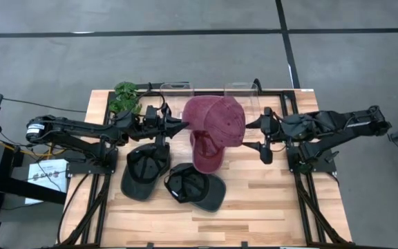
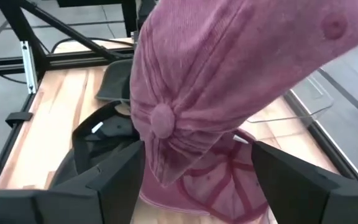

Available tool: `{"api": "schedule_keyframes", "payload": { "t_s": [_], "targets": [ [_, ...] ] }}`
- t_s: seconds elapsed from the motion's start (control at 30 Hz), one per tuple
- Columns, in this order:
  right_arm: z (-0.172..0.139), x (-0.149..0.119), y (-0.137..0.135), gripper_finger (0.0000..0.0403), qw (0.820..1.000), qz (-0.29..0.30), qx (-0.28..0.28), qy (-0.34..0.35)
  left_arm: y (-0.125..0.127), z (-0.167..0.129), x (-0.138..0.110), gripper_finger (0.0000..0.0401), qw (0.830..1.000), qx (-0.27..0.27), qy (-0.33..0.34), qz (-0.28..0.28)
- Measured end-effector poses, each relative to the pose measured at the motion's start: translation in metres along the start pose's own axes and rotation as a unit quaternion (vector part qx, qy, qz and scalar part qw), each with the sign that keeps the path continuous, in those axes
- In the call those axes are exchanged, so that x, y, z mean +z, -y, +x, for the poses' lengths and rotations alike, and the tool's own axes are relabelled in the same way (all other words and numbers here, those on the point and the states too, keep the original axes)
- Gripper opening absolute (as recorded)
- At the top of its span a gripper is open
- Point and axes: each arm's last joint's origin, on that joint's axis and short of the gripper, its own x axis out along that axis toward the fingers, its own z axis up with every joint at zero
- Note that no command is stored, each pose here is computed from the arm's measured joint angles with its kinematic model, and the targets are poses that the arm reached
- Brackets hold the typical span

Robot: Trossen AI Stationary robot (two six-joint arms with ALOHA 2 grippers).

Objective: Pick & Place hat
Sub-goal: Put the right red cap into the right transparent bin

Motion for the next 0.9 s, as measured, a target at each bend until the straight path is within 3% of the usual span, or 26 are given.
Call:
{"api": "schedule_keyframes", "payload": {
  "t_s": [0.4, 0.5, 0.63, 0.77, 0.8, 0.9],
  "targets": [
    [0.003, 0.013, -0.001, 0.0284, 0.998, -0.004, 0.015, 0.058, 0.0, 0.0, 0.0, 0.0013, 1.0, 0.0, 0.001, 0.0],
    [0.003, 0.012, -0.001, 0.0265, 0.998, -0.004, 0.016, 0.055, 0.0, 0.0, 0.0, 0.0013, 1.0, 0.0, 0.003, 0.0],
    [0.007, 0.011, -0.002, 0.0184, 0.999, 0.0, 0.015, 0.045, 0.0, 0.0, 0.001, 0.0015, 1.0, -0.001, 0.004, 0.0],
    [0.012, 0.011, -0.003, 0.0045, 0.999, 0.003, 0.013, 0.039, 0.0, 0.0, 0.001, 0.002, 1.0, -0.001, 0.007, 0.0],
    [0.012, 0.011, -0.003, 0.0026, 0.999, 0.004, 0.01, 0.041, 0.0, 0.0, 0.001, 0.002, 1.0, -0.001, 0.007, 0.0],
    [0.011, 0.013, -0.002, 0.0024, 0.999, 0.016, 0.001, 0.05, 0.0, 0.0, 0.001, 0.0022, 1.0, -0.001, 0.008, 0.001]
  ]
}}
